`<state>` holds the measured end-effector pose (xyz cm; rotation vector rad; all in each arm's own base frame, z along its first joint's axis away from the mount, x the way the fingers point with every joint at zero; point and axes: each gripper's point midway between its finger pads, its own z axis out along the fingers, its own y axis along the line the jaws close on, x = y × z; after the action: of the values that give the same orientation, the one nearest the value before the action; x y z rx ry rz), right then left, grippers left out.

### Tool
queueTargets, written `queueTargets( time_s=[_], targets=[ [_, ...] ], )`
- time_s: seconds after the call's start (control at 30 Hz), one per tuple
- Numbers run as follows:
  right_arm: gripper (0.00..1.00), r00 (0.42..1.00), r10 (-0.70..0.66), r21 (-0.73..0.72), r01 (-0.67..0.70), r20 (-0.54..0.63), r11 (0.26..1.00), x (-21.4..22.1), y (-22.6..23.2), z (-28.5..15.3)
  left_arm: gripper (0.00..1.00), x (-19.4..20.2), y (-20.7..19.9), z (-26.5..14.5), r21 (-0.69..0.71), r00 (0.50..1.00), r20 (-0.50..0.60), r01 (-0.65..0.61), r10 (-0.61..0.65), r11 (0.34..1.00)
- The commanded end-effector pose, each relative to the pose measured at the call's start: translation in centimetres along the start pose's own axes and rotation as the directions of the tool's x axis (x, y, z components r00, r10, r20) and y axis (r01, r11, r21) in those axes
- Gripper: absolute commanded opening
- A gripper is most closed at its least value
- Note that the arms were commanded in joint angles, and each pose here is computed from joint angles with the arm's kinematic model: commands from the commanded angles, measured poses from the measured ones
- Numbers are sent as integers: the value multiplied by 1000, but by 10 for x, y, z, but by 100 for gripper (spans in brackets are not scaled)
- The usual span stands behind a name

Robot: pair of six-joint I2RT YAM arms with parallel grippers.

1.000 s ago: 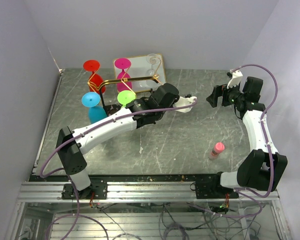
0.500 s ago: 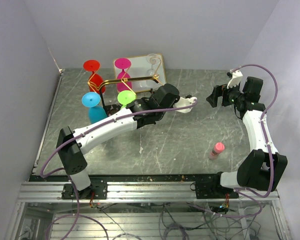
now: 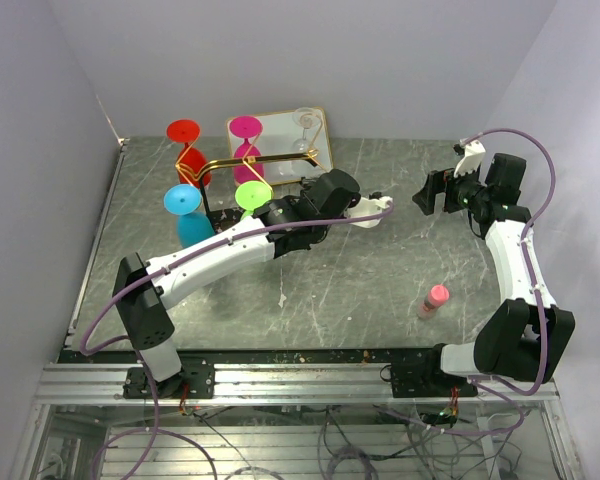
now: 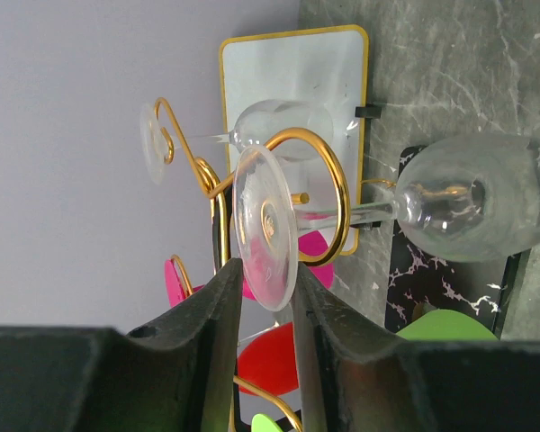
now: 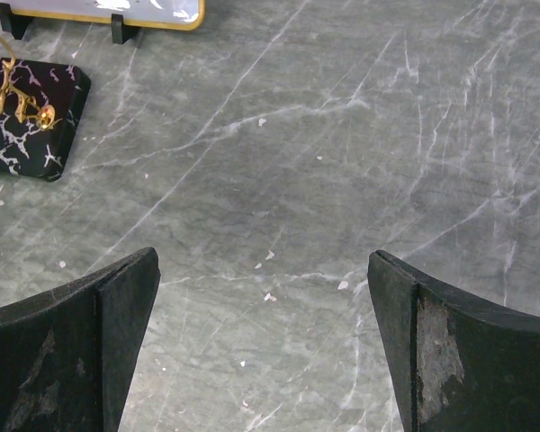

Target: Place the wine glass upside down on the wine glass rack

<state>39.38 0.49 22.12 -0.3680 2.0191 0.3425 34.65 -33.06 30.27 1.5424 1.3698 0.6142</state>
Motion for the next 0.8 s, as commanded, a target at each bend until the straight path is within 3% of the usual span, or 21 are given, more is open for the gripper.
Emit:
queueTargets(
  time_s=[0.0, 0.43, 0.77],
  targets=[
    [100, 1000, -5, 0, 5, -4, 1000, 3, -3, 0, 39, 7, 6, -6, -21, 999, -37, -22, 21, 1000],
    [100, 1000, -3, -2, 3, -7, 1000, 4, -3, 0, 40, 12, 5, -7, -14, 997, -63, -41, 40, 999],
    [100, 1000, -4, -2, 4, -7, 1000, 4, -3, 0, 49, 19, -1, -8, 5, 995, -83, -62, 62, 998]
  ],
)
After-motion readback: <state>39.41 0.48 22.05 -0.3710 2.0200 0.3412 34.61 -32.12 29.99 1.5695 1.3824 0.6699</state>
